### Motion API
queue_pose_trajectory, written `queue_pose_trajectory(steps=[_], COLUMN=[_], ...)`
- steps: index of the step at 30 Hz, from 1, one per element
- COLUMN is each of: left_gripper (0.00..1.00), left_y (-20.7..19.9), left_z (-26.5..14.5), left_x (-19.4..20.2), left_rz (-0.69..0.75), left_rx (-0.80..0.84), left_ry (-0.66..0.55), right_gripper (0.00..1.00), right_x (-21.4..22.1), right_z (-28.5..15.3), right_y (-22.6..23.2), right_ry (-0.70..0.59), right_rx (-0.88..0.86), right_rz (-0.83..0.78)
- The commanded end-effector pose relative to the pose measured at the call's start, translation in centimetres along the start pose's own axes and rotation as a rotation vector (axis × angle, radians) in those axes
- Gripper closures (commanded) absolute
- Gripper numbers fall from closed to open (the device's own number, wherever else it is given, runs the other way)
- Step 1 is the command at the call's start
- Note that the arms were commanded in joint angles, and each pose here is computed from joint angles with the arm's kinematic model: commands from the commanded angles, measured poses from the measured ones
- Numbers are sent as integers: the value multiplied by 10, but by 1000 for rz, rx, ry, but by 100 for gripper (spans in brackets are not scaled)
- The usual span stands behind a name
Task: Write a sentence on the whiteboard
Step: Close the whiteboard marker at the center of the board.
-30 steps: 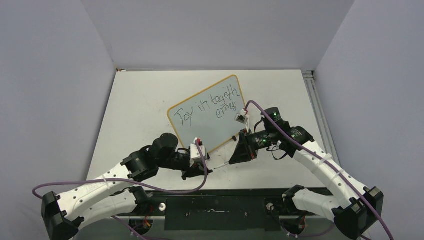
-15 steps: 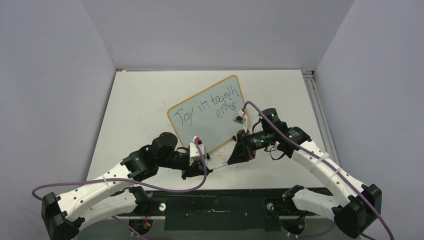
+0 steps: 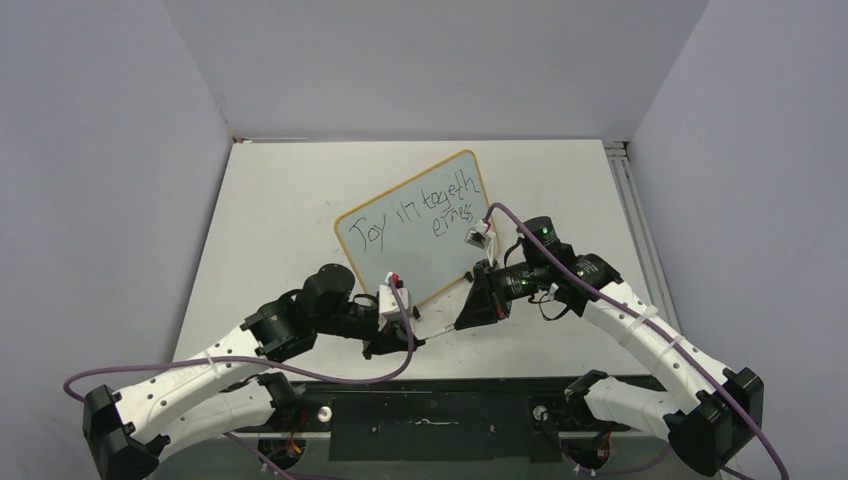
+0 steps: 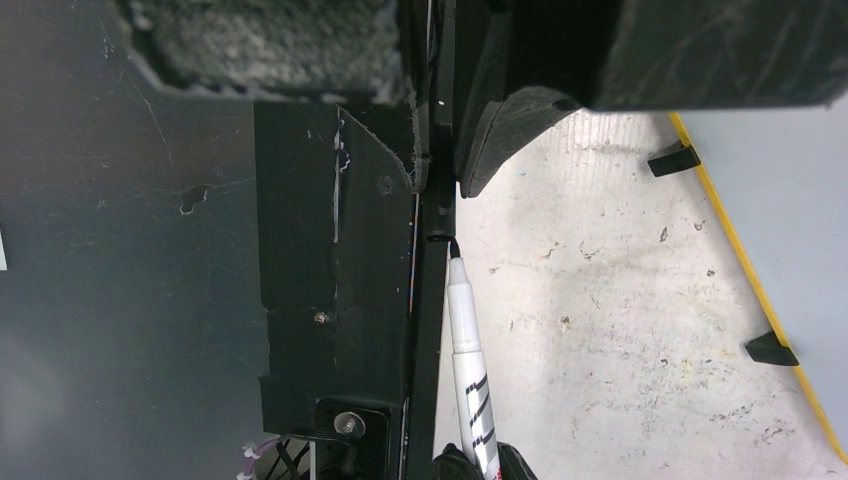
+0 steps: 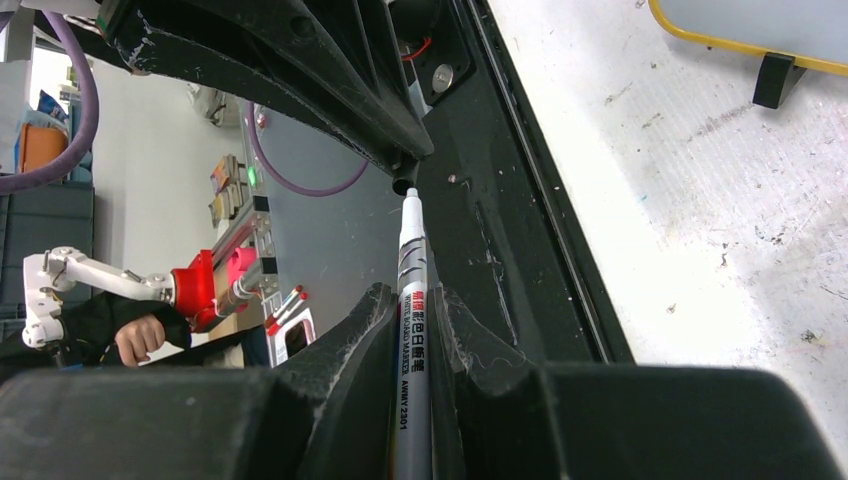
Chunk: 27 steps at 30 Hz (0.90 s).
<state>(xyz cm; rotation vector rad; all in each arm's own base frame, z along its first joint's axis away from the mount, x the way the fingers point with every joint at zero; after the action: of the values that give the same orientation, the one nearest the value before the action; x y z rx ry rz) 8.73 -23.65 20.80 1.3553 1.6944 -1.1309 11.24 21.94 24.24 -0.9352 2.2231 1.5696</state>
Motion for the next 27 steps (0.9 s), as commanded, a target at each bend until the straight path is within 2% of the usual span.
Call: queue_pose_trajectory(steps=[1,27], left_gripper=[100,100], left_y=[-1,1], left_z=[-1,-2], left_x=[-21,-21], left_rz=[32,11], left_rx=[12,2], left_ry=[-71,-70], right_gripper=[95,95], right_x=[-5,-3], right_z=[2,-1], right_y=[5,7], right_ry=[-16,-36], right_rx=[-29,-10], right_rz=[-49,-46])
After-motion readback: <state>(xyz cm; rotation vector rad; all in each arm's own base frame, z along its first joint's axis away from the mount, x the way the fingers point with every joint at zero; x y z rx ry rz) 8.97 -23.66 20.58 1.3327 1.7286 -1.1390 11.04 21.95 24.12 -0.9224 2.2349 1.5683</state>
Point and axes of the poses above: each gripper's point midway between its finger pads, its own z axis out along the fingers, its own y axis along the line the jaws close on, x = y × z, the point moved 4 cm from there along -z, back along the fingers, and after that the axes turned 1 degree about -z, right-handed, at the moved point
